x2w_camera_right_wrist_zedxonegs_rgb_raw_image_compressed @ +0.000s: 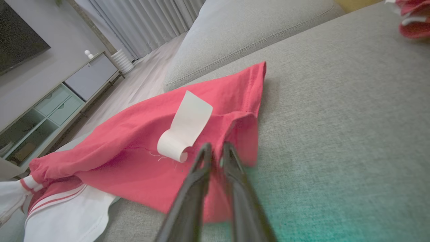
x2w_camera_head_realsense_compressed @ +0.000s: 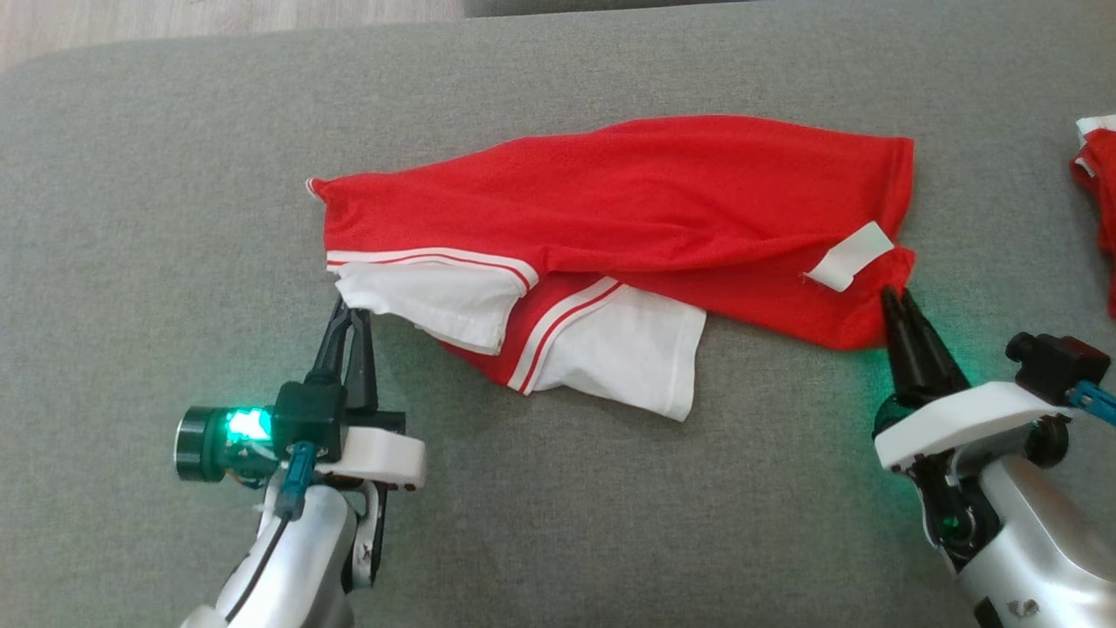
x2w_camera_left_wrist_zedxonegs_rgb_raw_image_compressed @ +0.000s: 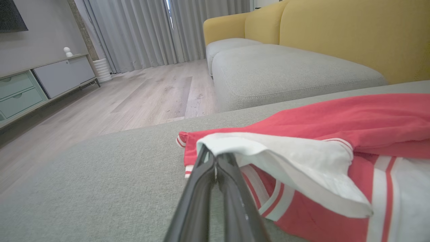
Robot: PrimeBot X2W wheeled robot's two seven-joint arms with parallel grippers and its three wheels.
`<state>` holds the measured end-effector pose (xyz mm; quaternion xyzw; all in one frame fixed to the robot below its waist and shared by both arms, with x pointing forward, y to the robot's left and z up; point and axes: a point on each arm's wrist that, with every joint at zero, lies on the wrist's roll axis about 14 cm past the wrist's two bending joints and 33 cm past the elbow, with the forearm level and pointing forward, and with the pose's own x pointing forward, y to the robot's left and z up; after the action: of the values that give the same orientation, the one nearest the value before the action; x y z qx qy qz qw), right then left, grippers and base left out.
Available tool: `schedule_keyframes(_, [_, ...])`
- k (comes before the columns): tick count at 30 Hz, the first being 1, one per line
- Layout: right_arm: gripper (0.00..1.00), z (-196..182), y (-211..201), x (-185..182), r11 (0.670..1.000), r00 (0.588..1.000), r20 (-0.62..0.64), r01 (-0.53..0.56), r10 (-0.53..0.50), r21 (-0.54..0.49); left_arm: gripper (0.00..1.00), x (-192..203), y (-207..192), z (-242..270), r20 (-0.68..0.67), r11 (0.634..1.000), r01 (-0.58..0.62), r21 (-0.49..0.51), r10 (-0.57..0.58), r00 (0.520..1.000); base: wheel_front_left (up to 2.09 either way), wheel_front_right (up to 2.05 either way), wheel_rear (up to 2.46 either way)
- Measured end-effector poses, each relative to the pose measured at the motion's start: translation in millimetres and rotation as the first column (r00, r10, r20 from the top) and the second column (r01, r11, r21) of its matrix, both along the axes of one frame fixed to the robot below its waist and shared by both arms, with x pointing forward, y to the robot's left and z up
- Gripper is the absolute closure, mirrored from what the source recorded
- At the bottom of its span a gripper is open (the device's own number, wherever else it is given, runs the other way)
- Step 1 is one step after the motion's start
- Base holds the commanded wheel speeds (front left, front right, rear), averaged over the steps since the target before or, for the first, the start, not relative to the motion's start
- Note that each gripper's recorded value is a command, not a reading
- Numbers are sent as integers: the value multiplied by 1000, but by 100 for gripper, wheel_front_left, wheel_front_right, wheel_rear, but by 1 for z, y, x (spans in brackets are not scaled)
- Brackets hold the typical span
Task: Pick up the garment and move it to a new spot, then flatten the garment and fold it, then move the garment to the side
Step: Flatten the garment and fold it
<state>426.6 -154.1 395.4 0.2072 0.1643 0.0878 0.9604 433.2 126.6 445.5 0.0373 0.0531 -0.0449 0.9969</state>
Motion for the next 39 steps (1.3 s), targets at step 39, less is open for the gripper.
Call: schedule_keyframes(39, [100,346,-60,116,940,696,698,102,165,-324,100,153,-13,324,522,970,166,176,-235,820,0,0,0])
